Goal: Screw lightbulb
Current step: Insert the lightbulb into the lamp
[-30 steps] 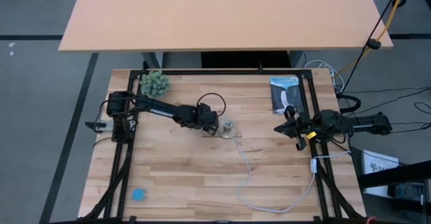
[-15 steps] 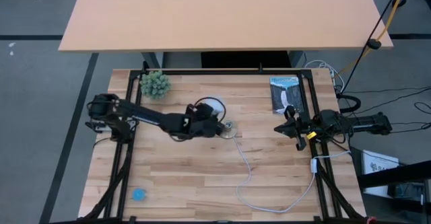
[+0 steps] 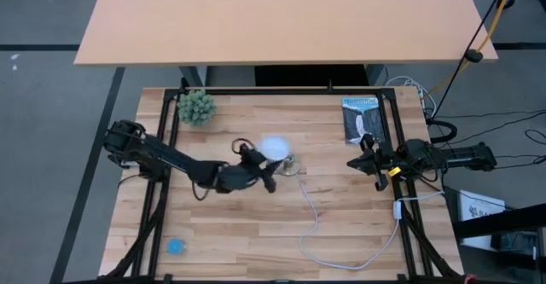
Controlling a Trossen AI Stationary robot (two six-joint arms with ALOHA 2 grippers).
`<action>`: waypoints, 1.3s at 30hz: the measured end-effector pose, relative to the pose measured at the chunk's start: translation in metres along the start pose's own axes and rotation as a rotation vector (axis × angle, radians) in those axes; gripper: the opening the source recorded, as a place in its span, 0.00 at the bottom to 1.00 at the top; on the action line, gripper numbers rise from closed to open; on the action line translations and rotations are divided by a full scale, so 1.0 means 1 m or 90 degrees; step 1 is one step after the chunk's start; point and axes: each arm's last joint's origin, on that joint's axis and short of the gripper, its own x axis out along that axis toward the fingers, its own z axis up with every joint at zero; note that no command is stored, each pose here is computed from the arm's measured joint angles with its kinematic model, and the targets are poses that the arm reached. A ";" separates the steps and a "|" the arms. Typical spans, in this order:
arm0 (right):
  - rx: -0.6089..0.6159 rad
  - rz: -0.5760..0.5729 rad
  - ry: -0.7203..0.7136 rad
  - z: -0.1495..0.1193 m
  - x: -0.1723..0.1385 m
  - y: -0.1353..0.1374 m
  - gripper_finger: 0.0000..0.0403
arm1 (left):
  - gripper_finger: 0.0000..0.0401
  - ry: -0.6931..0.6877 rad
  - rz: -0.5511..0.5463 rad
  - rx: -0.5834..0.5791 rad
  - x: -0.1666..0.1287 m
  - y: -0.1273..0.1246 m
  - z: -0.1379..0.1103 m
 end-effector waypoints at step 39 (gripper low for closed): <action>0.000 0.000 -0.001 0.000 0.000 0.000 0.00 | 0.40 -0.072 -0.283 0.138 0.060 0.048 0.011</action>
